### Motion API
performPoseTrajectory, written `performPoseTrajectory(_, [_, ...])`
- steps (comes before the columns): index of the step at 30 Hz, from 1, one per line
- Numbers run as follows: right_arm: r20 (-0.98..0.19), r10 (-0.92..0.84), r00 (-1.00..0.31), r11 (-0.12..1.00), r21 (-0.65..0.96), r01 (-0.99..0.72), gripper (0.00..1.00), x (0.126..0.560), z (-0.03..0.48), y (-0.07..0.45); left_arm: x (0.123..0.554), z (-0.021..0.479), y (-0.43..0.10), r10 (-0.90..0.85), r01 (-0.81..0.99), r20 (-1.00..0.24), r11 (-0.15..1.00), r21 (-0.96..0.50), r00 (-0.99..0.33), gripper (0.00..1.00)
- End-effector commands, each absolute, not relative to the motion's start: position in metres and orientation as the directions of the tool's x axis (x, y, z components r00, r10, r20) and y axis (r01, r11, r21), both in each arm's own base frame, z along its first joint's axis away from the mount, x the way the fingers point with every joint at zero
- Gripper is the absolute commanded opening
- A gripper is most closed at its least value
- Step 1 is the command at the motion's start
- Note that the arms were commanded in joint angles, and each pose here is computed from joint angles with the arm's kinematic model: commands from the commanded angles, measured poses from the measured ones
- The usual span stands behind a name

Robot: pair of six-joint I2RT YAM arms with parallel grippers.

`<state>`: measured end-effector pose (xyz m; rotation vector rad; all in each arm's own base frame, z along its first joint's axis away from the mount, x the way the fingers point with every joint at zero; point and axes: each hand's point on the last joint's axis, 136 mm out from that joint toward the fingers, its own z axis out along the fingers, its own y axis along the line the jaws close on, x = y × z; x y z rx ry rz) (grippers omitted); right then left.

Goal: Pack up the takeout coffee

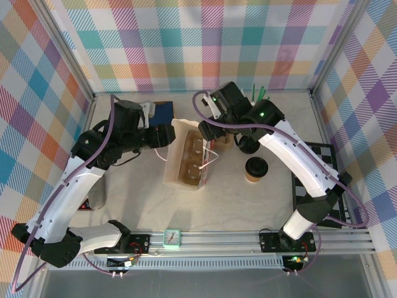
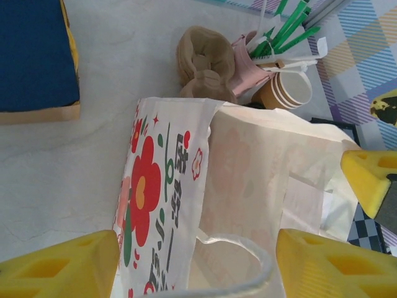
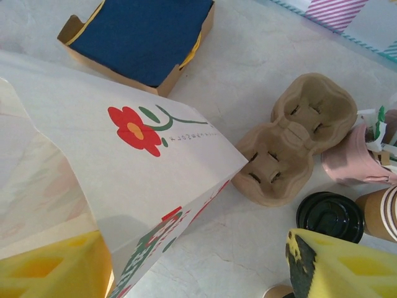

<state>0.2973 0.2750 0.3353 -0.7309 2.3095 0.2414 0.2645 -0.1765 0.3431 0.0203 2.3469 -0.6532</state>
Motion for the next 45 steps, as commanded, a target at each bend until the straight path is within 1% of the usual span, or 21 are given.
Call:
performPoseTrajectory(1, [-0.665,-0.427,-0.613,0.814,0.011,-0.58,0.73,0.285,0.343,0.271,0.257,0.34,-0.17,-0.135,0.197,-0.63,0.882,-0.429,-0.765,0.68])
performPoseTrajectory(5, [-0.658,-0.418,-0.626,0.813,0.035,-0.581,0.73,0.281,0.343,0.271,0.25,0.344,-0.17,-0.125,0.223,-0.638,0.871,-0.437,-0.76,0.69])
performPoseTrajectory(10, [-0.671,-0.384,-0.634,0.811,0.083,-0.58,0.73,0.274,0.351,0.272,0.24,0.348,-0.164,-0.099,0.241,-0.65,0.879,-0.412,-0.753,0.73])
performPoseTrajectory(14, [-0.667,-0.372,-0.646,0.809,0.109,-0.578,0.74,0.27,0.353,0.273,0.239,0.322,-0.158,-0.057,0.214,-0.612,0.908,-0.361,-0.789,0.74])
performPoseTrajectory(16, [-0.655,-0.369,-0.659,0.81,0.121,-0.574,0.74,0.267,0.351,0.273,0.237,0.311,-0.159,-0.045,0.212,-0.59,0.909,-0.359,-0.806,0.74])
performPoseTrajectory(22, [-0.629,-0.37,-0.683,0.795,0.165,-0.583,0.75,0.246,0.347,0.277,0.237,0.297,-0.16,-0.045,0.205,-0.582,0.912,-0.356,-0.812,0.75])
performPoseTrajectory(25, [-0.612,-0.376,-0.696,0.793,0.176,-0.584,0.74,0.235,0.34,0.28,0.239,0.291,-0.166,-0.046,0.211,-0.572,0.903,-0.374,-0.819,0.72])
performPoseTrajectory(28, [-0.581,-0.375,-0.722,0.796,0.198,-0.573,0.73,0.228,0.326,0.283,0.241,0.285,-0.172,-0.042,0.214,-0.554,0.896,-0.389,-0.832,0.68])
performPoseTrajectory(32, [-0.548,-0.381,-0.745,0.804,0.202,-0.56,0.69,0.219,0.308,0.282,0.241,0.281,-0.177,-0.037,0.217,-0.537,0.889,-0.403,-0.843,0.51])
performPoseTrajectory(34, [-0.547,-0.374,-0.749,0.807,0.206,-0.553,0.65,0.217,0.305,0.28,0.24,0.281,-0.179,-0.038,0.221,-0.536,0.885,-0.411,-0.844,0.44])
performPoseTrajectory(35, [-0.549,-0.369,-0.75,0.805,0.214,-0.554,0.58,0.215,0.305,0.279,0.24,0.281,-0.18,-0.039,0.221,-0.533,0.883,-0.415,-0.845,0.4])
performPoseTrajectory(37, [-0.552,-0.362,-0.751,0.8,0.23,-0.554,0.45,0.213,0.306,0.28,0.238,0.281,-0.182,-0.037,0.226,-0.53,0.878,-0.423,-0.847,0.33])
performPoseTrajectory(39, [-0.559,-0.359,-0.747,0.792,0.242,-0.561,0.25,0.21,0.311,0.28,0.237,0.283,-0.184,-0.041,0.227,-0.528,0.873,-0.432,-0.848,0.25])
performPoseTrajectory(41, [-0.575,-0.356,-0.737,0.778,0.255,-0.574,0.11,0.208,0.317,0.282,0.235,0.285,-0.186,-0.045,0.229,-0.526,0.866,-0.444,-0.849,0.18])
performPoseTrajectory(43, [-0.591,-0.353,-0.725,0.767,0.262,-0.586,0.07,0.206,0.327,0.282,0.232,0.29,-0.188,-0.048,0.234,-0.527,0.859,-0.455,-0.849,0.14])
performPoseTrajectory(45, [-0.605,-0.352,-0.714,0.762,0.259,-0.594,0.05,0.205,0.336,0.279,0.227,0.298,-0.19,-0.049,0.245,-0.529,0.848,-0.47,-0.847,0.13])
